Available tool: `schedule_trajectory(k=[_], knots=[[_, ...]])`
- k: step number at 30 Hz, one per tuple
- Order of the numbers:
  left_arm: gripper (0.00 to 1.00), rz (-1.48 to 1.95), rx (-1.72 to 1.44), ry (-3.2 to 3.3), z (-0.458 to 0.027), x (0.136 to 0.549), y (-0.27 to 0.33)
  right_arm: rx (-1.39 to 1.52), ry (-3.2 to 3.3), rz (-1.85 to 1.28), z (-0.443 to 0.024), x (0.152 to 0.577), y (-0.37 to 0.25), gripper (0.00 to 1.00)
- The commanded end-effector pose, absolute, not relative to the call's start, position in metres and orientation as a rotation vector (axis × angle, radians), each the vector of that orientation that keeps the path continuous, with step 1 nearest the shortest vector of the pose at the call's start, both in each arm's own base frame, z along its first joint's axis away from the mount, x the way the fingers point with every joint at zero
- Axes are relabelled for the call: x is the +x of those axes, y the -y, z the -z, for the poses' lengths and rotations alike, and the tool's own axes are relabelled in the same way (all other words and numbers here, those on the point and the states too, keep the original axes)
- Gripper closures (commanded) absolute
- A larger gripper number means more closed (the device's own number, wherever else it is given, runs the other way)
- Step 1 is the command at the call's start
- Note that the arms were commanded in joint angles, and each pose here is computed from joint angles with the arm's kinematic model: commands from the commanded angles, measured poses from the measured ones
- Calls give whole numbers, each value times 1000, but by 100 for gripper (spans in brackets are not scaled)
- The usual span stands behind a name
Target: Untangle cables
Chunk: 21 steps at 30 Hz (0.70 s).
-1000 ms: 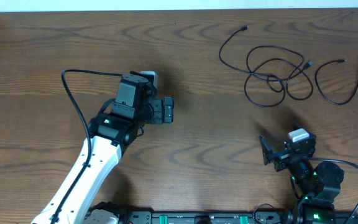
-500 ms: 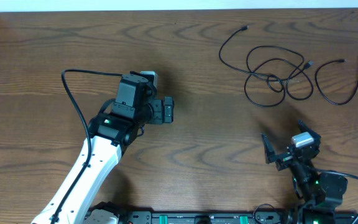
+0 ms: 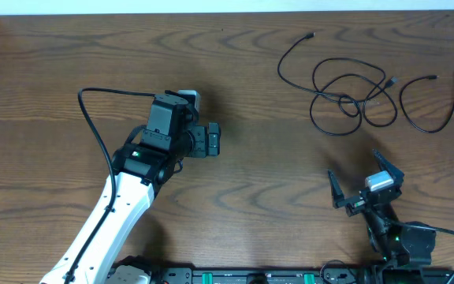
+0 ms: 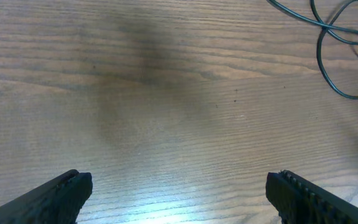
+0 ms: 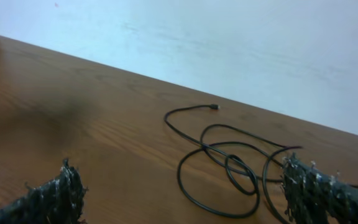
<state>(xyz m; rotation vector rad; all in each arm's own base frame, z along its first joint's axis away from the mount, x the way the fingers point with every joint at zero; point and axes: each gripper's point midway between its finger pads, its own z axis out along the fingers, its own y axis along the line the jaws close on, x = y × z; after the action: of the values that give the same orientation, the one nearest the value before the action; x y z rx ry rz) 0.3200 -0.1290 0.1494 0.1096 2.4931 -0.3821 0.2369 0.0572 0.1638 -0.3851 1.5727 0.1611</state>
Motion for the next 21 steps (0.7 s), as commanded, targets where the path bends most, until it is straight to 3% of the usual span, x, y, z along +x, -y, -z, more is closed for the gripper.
schedule_trajectory(k=[1,21], knots=[[3,380,88,-2486,-153,324,128,-301,-1598,-116,-162,241,-46,1],[3,380,88,-2486,-153,324,128,-293,-1599,-102,-162,241,-43,1]])
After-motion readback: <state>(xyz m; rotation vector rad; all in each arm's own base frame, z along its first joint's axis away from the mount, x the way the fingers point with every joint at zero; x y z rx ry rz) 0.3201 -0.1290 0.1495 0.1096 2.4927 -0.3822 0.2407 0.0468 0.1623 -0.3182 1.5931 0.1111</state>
